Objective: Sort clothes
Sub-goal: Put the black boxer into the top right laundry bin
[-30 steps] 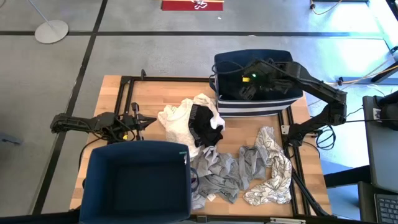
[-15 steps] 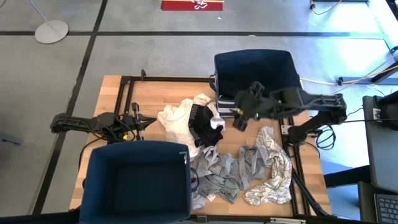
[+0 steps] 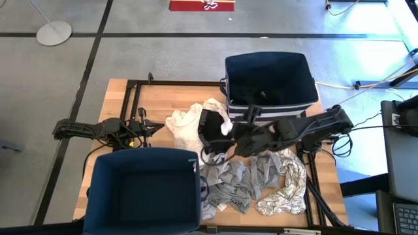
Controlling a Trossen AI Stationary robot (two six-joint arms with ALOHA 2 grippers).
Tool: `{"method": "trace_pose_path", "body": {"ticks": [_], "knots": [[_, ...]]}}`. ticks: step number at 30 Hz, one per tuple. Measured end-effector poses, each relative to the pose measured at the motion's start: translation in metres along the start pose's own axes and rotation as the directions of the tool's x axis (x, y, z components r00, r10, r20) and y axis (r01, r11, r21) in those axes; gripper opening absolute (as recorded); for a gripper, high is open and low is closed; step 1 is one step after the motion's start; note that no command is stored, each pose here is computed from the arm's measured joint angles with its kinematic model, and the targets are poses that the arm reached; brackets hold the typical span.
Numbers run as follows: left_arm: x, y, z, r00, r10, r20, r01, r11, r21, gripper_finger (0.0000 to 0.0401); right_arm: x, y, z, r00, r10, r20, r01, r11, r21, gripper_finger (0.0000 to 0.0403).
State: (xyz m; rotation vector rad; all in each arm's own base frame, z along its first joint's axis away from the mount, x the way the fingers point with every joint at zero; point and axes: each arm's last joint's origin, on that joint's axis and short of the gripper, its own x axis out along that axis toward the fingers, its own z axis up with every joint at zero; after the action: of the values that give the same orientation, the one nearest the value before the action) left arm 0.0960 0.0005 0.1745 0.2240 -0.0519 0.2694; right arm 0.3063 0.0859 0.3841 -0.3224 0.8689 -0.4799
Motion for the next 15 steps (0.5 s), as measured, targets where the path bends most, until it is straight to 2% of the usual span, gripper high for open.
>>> {"method": "trace_pose_path", "body": {"ticks": [10,15], "knots": [[0.0,-0.001,-0.002,1.0,-0.006,-0.023,0.006,1.0,0.016,0.0003,0.023,0.022,0.002,0.998,-0.044,-0.038,0.041,0.996,-0.077,0.0261],[0.0,-0.001,-0.003,1.0,-0.006,-0.024,0.006,1.0,0.013,0.0003,0.047,0.041,-0.009,0.999,-0.041,-0.025,0.038,0.993,-0.113,0.0261]]}}
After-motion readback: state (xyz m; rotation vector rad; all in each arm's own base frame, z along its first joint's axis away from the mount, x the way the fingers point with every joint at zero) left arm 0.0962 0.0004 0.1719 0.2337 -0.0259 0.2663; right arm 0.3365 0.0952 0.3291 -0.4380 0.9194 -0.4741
